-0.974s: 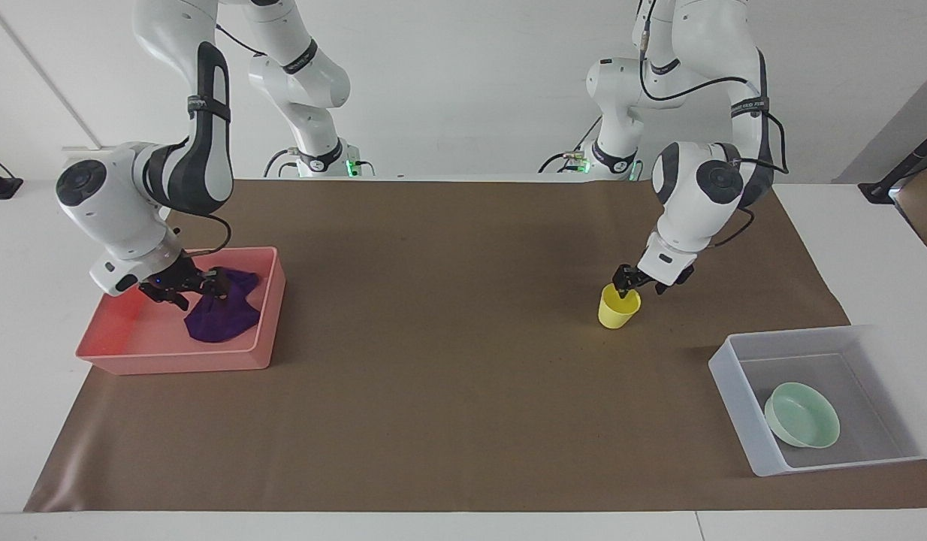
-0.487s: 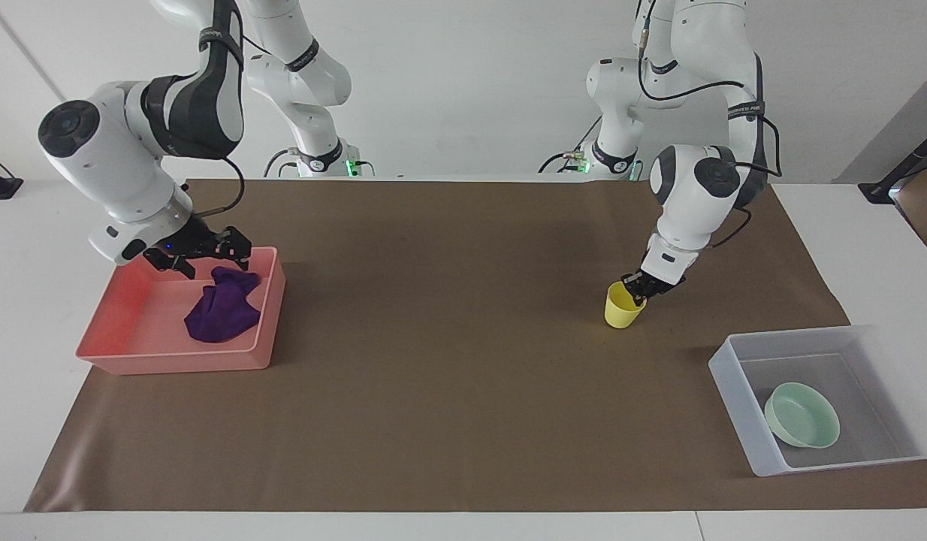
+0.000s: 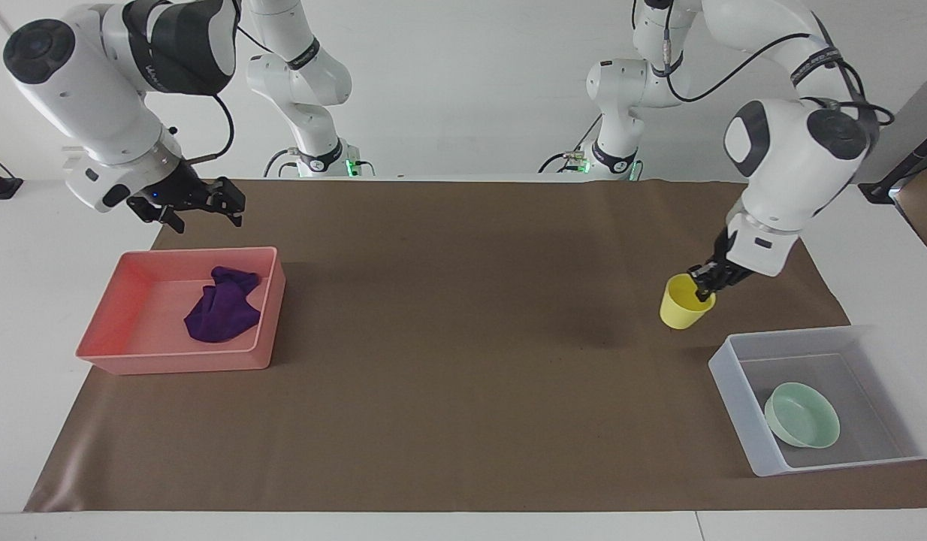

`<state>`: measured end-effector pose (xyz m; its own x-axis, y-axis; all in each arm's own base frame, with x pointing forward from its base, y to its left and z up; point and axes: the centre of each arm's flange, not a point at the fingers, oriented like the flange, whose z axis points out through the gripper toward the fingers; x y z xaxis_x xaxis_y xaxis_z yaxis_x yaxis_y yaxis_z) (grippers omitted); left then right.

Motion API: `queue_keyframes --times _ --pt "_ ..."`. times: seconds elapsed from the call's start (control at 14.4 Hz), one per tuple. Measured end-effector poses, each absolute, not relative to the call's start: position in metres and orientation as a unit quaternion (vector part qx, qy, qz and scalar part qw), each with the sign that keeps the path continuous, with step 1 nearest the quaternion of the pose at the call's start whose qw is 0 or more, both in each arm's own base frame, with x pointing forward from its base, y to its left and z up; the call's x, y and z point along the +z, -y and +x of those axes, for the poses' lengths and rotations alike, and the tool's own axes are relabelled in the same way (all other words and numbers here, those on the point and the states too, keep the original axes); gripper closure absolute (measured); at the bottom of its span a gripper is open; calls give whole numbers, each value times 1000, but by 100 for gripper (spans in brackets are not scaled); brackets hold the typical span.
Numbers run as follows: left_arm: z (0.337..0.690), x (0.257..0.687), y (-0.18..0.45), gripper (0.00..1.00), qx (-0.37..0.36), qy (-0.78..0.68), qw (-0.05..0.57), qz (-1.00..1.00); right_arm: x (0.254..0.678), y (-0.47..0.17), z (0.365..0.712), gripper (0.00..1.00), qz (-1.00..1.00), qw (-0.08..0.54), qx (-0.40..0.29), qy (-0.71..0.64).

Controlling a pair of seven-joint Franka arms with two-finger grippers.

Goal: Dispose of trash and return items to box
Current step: 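Carry the yellow cup into the white box with the left gripper, then open the left gripper and withdraw it from the cup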

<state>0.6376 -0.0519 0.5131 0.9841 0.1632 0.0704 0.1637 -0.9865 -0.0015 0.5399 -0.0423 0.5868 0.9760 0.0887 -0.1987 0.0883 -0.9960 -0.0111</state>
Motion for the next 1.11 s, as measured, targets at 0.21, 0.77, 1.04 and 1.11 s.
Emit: queue_keyframes --times 0.21,0.77,1.04,1.11 --pt "690 479 -40 96 -58 112 4 -992 607 38 519 0 -993 -2 107 45" --pt "741 384 -106 89 -126 160 -22 -979 594 53 501 0 -992 -1 124 21" --pt "738 399 -97 50 -126 154 -26 -980 594 44 502 0 -992 -4 124 6" --pt "732 418 -95 40 -117 153 -27 -981 594 42 502 0 -993 -1 122 7"
